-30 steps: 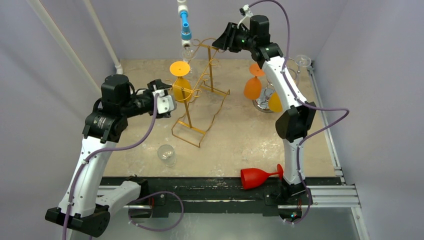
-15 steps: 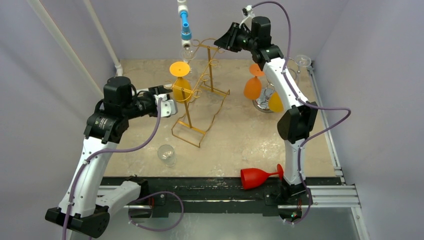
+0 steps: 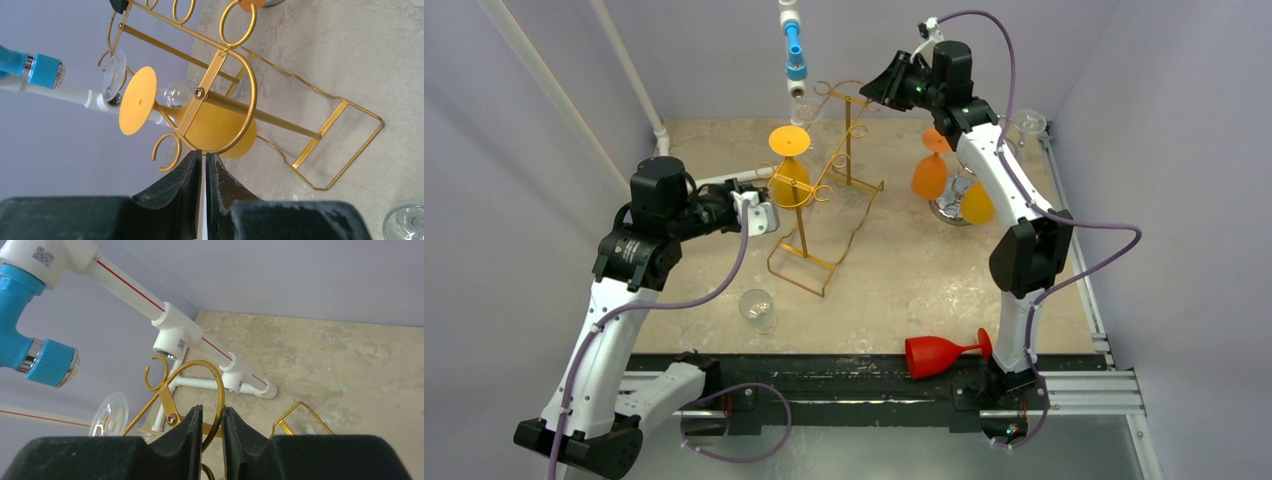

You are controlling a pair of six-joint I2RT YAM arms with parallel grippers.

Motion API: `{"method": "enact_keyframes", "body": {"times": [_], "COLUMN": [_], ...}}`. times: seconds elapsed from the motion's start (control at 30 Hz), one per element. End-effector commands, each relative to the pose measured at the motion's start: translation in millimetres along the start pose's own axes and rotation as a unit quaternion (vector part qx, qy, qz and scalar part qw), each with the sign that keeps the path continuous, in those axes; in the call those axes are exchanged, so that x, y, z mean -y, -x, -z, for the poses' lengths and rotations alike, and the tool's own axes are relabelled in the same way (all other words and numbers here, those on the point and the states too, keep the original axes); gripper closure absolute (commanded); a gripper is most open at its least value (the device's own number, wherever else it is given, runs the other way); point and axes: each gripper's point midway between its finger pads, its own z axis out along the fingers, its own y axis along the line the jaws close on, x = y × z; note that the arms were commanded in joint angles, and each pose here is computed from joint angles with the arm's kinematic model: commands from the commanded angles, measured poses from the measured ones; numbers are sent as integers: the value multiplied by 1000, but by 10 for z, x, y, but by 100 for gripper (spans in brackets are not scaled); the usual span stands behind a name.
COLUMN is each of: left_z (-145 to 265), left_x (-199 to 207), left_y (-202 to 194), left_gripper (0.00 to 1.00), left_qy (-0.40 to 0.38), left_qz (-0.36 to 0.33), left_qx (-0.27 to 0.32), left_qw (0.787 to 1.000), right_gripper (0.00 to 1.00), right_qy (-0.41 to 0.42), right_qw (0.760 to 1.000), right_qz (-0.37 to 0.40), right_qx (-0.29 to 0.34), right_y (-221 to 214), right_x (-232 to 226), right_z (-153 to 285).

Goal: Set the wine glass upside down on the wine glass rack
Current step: Adjust the wine rack at the center of the board.

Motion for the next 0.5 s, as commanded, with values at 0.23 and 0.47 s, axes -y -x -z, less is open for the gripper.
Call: {"method": "enact_keyframes", "body": {"times": [0.23, 0.47], "left_z": [117, 315], "left_x": [-58, 178], "left_y": [106, 277], "left_gripper": [66, 42], "left_qy": [13, -16], "left_qz": [-29, -35], "left_qx": [2, 25], "left_qw": [999, 999], "right_gripper": [80, 81], "right_qy": [20, 6], "right_qw": [999, 998], "right_qz": [15, 12], "right_qx": [36, 55], "right_y": [118, 192], "right_x": [-514, -501], "right_z": [135, 154]}}
